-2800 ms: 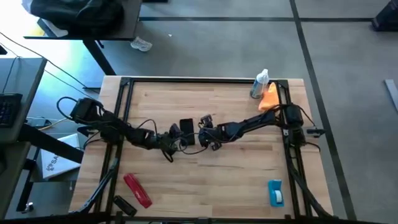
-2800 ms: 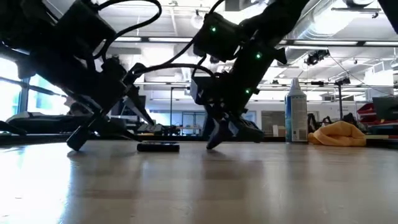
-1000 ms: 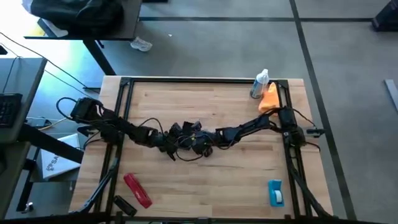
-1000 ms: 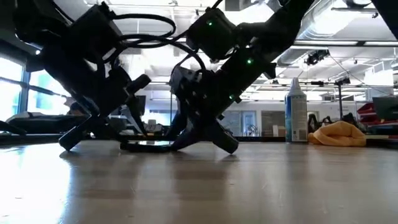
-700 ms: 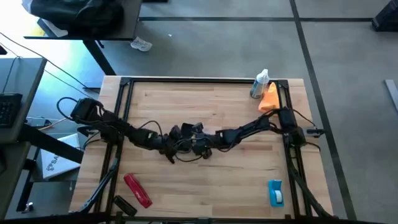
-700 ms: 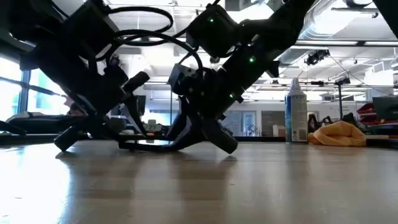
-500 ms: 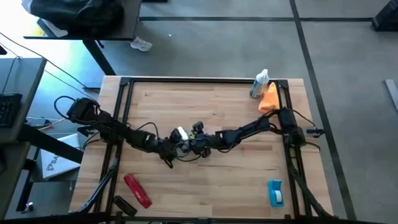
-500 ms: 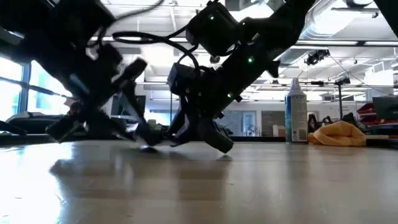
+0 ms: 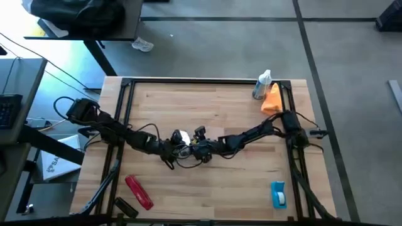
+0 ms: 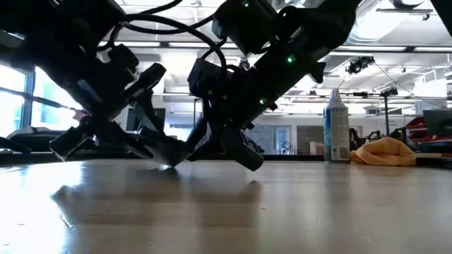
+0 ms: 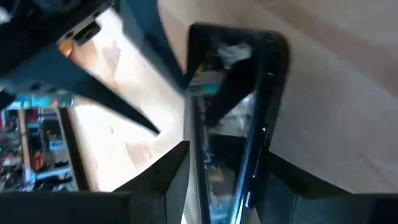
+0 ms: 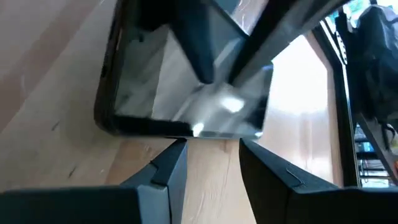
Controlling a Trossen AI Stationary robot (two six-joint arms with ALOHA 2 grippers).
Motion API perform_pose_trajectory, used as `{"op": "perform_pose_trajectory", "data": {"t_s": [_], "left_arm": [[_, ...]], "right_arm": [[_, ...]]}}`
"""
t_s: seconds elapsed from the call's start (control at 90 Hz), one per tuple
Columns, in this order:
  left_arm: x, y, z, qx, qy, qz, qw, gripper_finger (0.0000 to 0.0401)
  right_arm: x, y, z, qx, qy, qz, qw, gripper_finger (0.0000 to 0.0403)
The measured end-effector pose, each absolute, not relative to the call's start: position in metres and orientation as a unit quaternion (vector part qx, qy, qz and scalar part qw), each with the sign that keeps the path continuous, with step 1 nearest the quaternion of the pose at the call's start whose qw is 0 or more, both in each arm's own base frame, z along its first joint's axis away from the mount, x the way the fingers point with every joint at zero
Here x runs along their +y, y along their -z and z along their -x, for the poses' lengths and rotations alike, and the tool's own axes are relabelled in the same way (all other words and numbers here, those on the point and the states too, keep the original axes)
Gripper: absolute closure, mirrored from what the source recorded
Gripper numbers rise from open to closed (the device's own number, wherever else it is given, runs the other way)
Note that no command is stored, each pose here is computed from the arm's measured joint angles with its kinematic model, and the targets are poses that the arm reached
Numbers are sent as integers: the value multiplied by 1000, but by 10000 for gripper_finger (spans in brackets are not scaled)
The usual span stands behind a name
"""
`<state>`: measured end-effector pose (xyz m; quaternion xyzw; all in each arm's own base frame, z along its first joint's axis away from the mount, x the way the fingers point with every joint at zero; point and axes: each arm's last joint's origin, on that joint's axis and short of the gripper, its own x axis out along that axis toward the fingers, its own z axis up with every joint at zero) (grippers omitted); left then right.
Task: Apply microfiber cloth
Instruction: Spray the front and back of the cellphone using a spray bottle
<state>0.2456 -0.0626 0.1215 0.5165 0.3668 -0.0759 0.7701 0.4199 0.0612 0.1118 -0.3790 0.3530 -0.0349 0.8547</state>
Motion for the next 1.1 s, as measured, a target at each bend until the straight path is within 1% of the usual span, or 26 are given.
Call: {"op": "perform_pose_trajectory", "data": {"t_s": [0.122,0.244,0.322,0.378,0.444,0.567,0.622,0.711,0.778,0.9,0.989,1.1], "left_arm": [[-62,-123,-246,367,51,-503,781,312],[-61,-127,-250,353,-2,-469,809,360],[-61,-130,-251,346,-35,-457,819,386],[-61,-133,-251,341,-58,-451,823,391],[-64,-138,-250,329,-87,-448,827,387],[-67,-159,-245,291,-136,-428,845,382],[-66,-172,-241,269,-156,-398,863,384],[-57,-192,-235,225,-183,-325,900,388],[-48,-200,-228,190,-186,-258,929,388],[-40,-210,-218,108,-144,-142,973,389],[-38,-217,-213,42,-117,-83,989,390],[-42,-220,-211,-13,-69,-33,997,390]], "right_arm": [[61,-112,-420,352,53,369,858,288],[60,-113,-420,353,79,351,864,288],[59,-114,-419,353,99,335,868,288],[59,-118,-418,354,114,332,867,288],[60,-132,-415,350,128,333,866,288],[63,-172,-402,345,134,338,865,288],[64,-189,-393,349,132,337,864,288],[62,-211,-377,364,131,320,865,288],[61,-226,-367,366,122,292,875,288],[67,-246,-356,344,89,224,908,288],[78,-253,-353,324,59,190,925,288],[97,-257,-352,288,49,170,941,288]]}}
